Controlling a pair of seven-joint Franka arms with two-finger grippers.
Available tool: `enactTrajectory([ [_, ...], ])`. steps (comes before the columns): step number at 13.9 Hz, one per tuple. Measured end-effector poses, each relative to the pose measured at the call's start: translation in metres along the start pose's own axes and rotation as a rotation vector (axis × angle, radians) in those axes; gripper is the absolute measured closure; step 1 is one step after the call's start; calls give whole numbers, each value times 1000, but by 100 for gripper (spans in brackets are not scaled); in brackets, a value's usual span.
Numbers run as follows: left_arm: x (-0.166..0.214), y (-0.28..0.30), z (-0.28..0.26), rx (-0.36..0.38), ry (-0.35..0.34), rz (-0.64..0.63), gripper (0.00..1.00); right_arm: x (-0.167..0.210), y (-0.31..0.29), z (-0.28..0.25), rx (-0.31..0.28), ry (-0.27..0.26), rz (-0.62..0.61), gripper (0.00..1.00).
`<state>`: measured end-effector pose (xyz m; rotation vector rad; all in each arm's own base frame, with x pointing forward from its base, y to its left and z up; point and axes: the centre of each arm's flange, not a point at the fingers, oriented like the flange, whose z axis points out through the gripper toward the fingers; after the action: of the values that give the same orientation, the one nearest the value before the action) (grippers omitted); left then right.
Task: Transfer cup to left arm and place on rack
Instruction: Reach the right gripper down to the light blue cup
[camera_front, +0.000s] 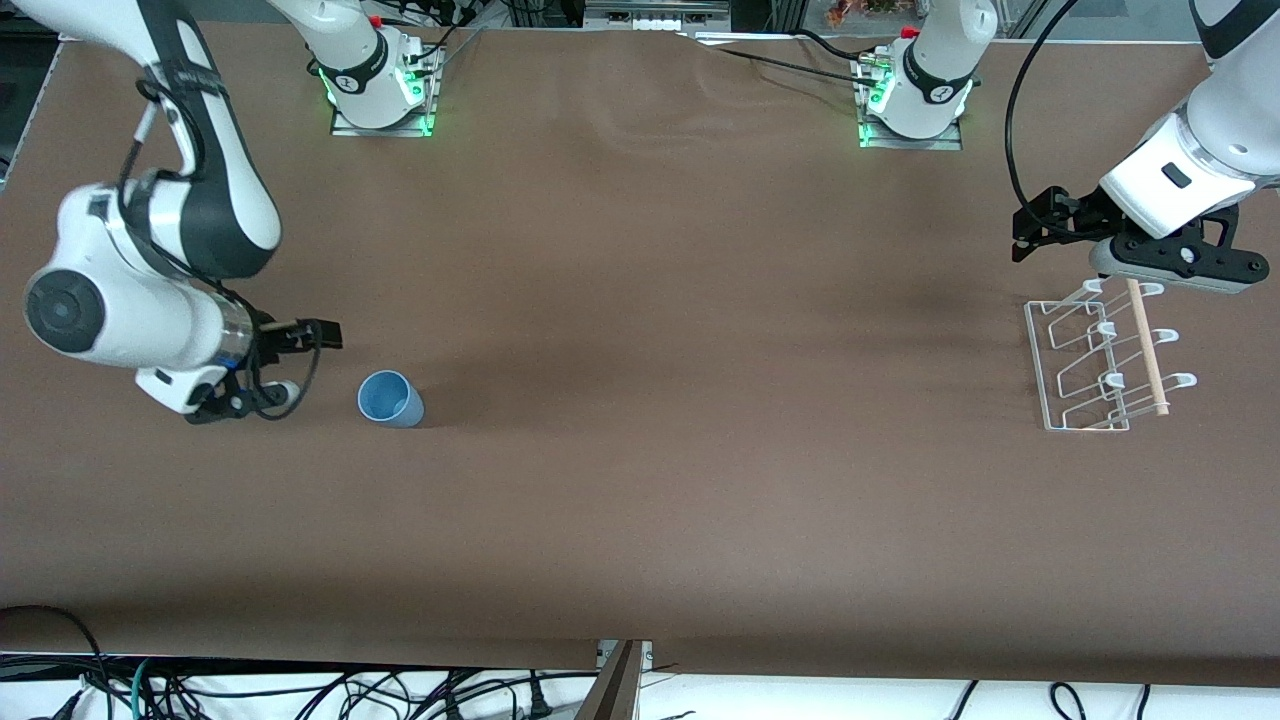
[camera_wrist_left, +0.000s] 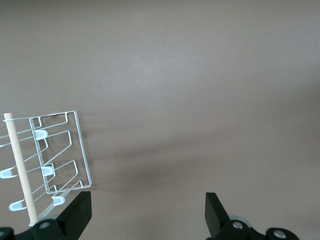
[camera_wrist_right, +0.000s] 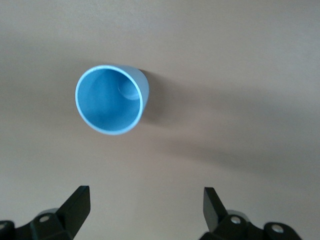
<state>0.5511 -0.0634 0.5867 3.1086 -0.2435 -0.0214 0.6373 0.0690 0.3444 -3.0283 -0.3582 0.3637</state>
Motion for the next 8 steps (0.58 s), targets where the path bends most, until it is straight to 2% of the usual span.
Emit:
enactTrajectory([
  [2, 0, 0, 0, 0, 0, 1, 0, 20, -2, 12, 5, 0, -9, 0],
  [6, 0, 0, 0, 0, 0, 1, 0, 57, -2, 33, 8, 71, 16, 0],
  [8, 0, 1, 0, 0, 0, 1, 0, 67, -5, 51, 10, 73, 26, 0],
])
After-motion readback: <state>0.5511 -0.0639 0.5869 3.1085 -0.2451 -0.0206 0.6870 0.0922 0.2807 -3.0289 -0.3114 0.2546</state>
